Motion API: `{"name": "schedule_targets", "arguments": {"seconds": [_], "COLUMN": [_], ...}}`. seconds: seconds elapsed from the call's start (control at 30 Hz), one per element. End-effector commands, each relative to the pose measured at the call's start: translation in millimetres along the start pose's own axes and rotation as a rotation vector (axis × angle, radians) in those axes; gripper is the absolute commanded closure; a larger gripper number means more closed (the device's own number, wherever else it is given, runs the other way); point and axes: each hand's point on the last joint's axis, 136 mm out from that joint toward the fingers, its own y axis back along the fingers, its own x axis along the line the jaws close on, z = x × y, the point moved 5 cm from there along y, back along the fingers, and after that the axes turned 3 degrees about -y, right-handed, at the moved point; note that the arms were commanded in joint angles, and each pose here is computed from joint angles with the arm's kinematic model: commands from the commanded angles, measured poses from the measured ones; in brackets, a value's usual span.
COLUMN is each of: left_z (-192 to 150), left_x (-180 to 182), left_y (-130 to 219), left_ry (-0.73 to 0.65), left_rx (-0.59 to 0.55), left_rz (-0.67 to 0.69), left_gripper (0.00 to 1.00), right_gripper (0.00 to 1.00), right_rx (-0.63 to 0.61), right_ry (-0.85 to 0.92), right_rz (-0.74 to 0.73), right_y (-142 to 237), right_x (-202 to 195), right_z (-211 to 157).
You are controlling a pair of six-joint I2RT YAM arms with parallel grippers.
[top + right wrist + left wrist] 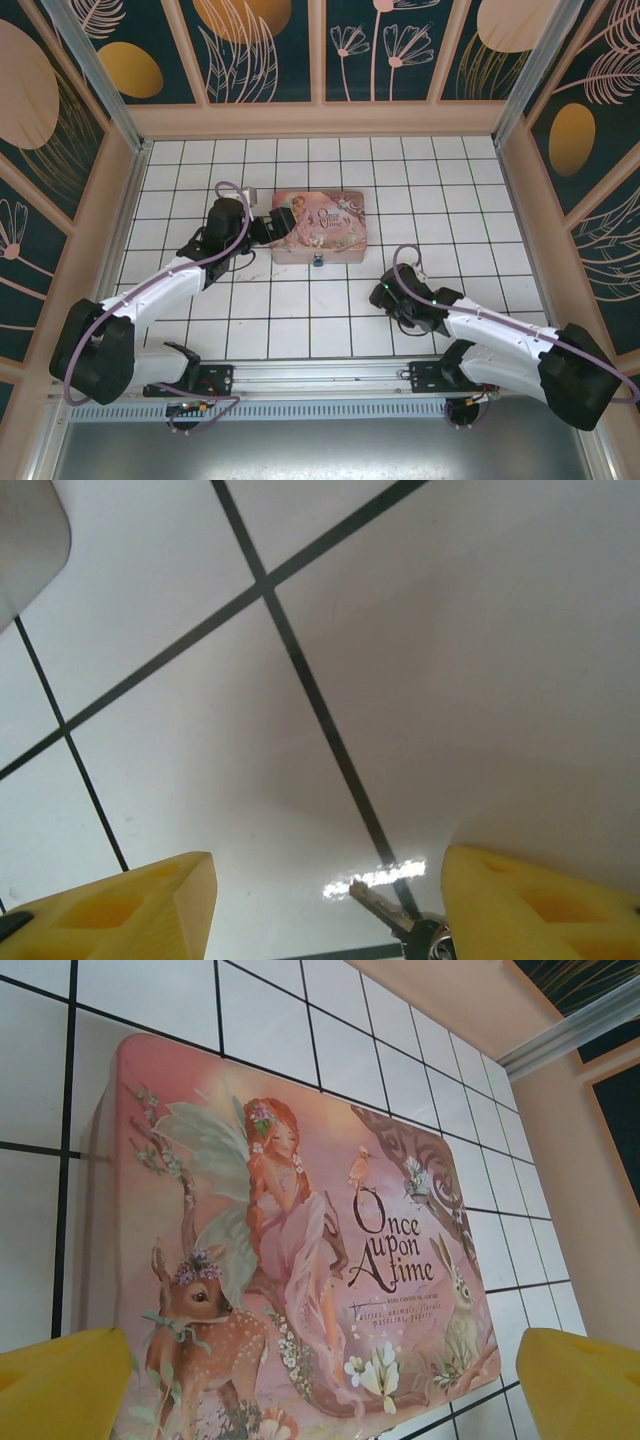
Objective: Unlock the padlock with the key
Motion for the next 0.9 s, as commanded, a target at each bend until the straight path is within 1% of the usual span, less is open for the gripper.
{"name": "schedule_targets", "arguments": {"seconds": [0.0,0.13,0.33,0.6,0.87], "left_z": [-3,-2,-3,-6,-6], "left_x": [0,-1,0,1,1], "left_y": [-4,-6,-9,-10,-12], "left_ry": [0.006,0.004,0.002,-0.003,-0.004], "left_rx": [-0.003,-0.001,0.010,0.022,0.029], "left_rz": [-0.012,-0.020,-0.020,-0.020,-0.020], "left_gripper": [0.01,0.01,0.01,0.01,0.01], "right_gripper": [0.39,0.38,0.36,0.36,0.36], "right_rx": [0.086,0.088,0.061,0.067,0.081], "right_ry": [-0.019,0.017,0.071,0.206,0.363], "right_rz": [-0.054,-0.053,-0.108,-0.267,-0.382], "right_y": [0,1,0,-5,-8], "right_x": [-6,6,14,10,19], "right_z": [-20,-28,-25,-27,-36]}}
